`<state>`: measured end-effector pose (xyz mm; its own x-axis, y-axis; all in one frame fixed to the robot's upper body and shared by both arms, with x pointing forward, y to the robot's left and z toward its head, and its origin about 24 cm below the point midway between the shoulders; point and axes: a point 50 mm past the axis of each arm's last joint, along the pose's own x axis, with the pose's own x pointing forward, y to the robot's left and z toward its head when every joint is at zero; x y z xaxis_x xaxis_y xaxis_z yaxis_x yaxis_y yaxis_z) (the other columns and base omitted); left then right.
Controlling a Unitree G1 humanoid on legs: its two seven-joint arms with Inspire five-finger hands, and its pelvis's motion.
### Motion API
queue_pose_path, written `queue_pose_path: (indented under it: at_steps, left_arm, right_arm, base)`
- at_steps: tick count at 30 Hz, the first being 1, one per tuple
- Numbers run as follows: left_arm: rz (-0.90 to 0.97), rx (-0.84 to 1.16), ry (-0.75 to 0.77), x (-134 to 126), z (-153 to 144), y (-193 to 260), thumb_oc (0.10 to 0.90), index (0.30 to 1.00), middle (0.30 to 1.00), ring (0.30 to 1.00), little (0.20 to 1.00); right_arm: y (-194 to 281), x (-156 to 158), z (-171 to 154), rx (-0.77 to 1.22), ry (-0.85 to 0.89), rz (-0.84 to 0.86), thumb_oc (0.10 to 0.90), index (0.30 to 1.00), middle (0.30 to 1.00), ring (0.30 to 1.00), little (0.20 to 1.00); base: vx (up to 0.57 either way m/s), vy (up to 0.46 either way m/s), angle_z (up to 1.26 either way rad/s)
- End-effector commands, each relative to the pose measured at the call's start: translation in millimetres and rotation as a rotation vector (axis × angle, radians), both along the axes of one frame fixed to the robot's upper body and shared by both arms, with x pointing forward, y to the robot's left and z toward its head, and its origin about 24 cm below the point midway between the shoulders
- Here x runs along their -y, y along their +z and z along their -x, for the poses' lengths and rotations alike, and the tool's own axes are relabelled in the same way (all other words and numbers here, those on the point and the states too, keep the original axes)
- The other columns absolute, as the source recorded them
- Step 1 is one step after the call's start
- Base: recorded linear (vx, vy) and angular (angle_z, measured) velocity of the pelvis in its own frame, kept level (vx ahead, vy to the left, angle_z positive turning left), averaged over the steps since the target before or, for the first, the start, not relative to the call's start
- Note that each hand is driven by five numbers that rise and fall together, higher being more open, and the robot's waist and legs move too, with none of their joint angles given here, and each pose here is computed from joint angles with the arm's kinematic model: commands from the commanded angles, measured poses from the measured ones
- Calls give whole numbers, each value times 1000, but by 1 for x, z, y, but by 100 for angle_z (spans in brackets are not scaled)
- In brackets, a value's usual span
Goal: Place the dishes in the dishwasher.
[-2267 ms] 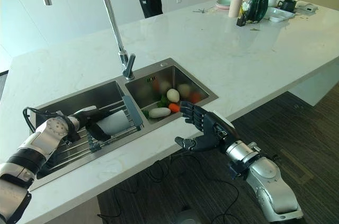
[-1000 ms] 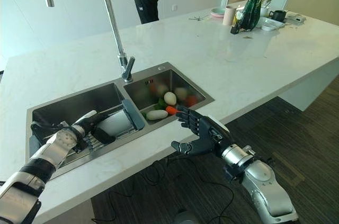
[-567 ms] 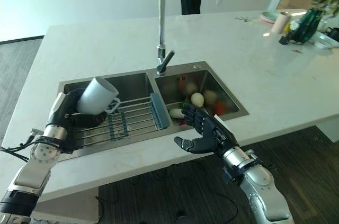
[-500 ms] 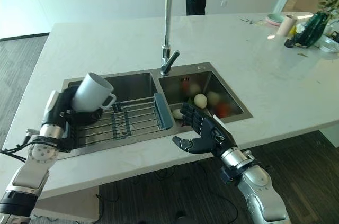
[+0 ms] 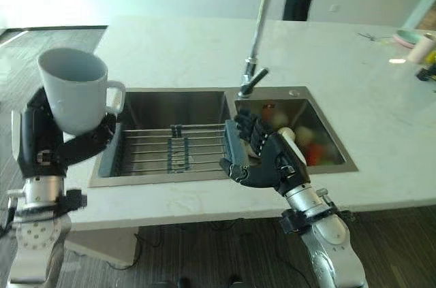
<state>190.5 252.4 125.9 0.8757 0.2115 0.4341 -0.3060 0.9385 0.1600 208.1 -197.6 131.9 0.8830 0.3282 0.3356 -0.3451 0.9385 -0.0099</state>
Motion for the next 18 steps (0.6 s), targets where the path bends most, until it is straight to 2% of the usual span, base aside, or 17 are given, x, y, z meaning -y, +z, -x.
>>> queue_pose_path:
  at_steps: [1,4,7,13,15,18]
  left_arm:
    - [-37,419,-40,-3,6,68,400,300,300,300,300]
    - [-13,470,-10,-3,15,73,400,300,300,300,300]
    - [13,490,-51,1,11,75,400,300,300,300,300]
    - [84,534,-205,7,-4,81,400,300,300,300,300]
    - [103,536,-234,6,-5,77,400,300,300,300,300]
    - [124,538,-231,4,-4,74,400,300,300,300,300]
  right_arm:
    - [58,-2,6,356,45,-73,800,900,900,900,900]
    - [63,-18,2,375,80,-76,800,900,900,900,900]
    - [63,-13,3,380,21,-91,800,900,900,900,900]
    - [66,21,3,428,-130,-71,800,900,900,900,900]
    - [63,31,2,444,-211,-84,800,900,900,900,900]
    - [61,27,0,453,-226,-107,800,900,900,900,900]
  base:
    - [-86,-145,77]
    - [-115,-99,84]
    - [-119,-15,94]
    - [-163,74,200]
    - [-149,299,202]
    - [-100,350,145]
